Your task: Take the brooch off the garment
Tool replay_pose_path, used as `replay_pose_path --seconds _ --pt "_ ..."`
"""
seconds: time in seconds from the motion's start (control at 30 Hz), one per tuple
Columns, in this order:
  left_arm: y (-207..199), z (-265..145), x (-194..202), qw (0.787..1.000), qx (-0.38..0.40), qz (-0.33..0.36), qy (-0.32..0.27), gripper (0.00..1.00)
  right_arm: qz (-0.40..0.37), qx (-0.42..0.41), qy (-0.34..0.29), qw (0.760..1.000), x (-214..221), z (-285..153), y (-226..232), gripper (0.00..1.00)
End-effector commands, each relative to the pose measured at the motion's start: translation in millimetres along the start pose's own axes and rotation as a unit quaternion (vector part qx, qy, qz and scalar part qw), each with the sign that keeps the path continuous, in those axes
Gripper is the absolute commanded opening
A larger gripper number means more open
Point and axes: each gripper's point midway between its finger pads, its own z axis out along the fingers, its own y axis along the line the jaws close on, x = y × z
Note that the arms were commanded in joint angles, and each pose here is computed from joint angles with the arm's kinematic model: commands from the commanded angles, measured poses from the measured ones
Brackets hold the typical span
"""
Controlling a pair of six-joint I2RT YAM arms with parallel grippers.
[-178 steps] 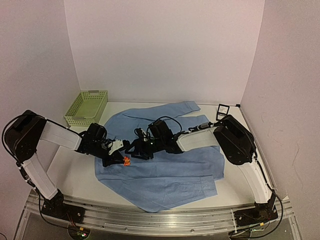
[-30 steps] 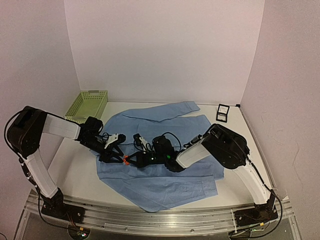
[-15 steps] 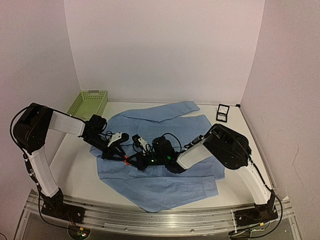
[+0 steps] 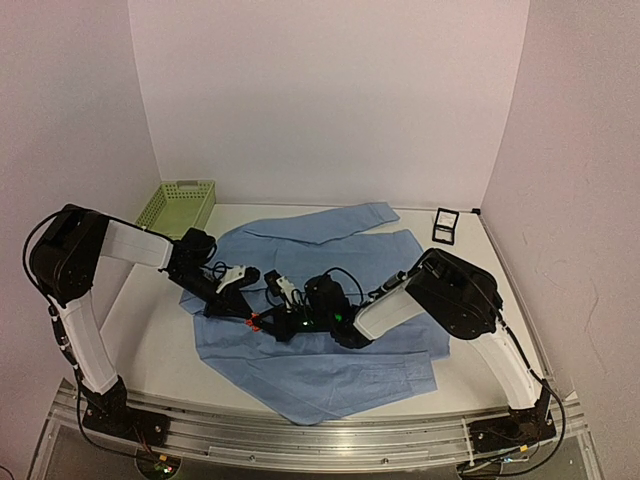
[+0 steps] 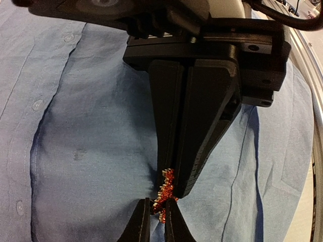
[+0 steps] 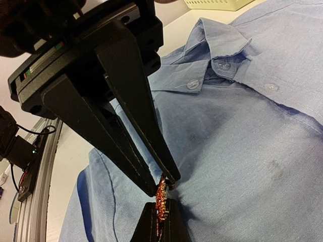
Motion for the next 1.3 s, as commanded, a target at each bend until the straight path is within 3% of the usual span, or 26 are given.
replay_pose_path --seconds 0.0,0.1,0.27,0.43,0.63,0.97,1.27 --pt "-6 0 -5 1.0 0.02 0.013 -0.004 0.07 -0.029 -0.02 -0.047 0.998 -40 -6 25 0.0" --pt "-7 0 -6 1.0 0.022 0.014 -0.004 0.01 -0.03 -0.019 -0.047 0.998 -40 -6 25 0.0" --pt "-5 -1 -7 1.0 0.014 0.02 -0.003 0.0 -0.029 -0.026 -0.047 0.998 -42 -7 29 0.02" --pt "14 -6 -9 0.997 -0.053 0.057 -0.001 0.0 -0.047 -0.03 -0.056 0.997 -55 -20 42 0.29" --pt "21 -14 -15 0.983 -0.117 0.138 -0.019 0.0 -0.091 -0.018 -0.055 0.994 -55 -41 48 0.43" --pt "12 -19 -13 0.964 -0.137 0.227 -0.018 0.0 -0.225 -0.005 -0.061 0.972 -46 -42 42 0.46" --pt "-14 -26 -8 0.943 -0.122 0.31 -0.007 0.0 -0.289 0.006 -0.072 0.955 -42 -29 31 0.42"
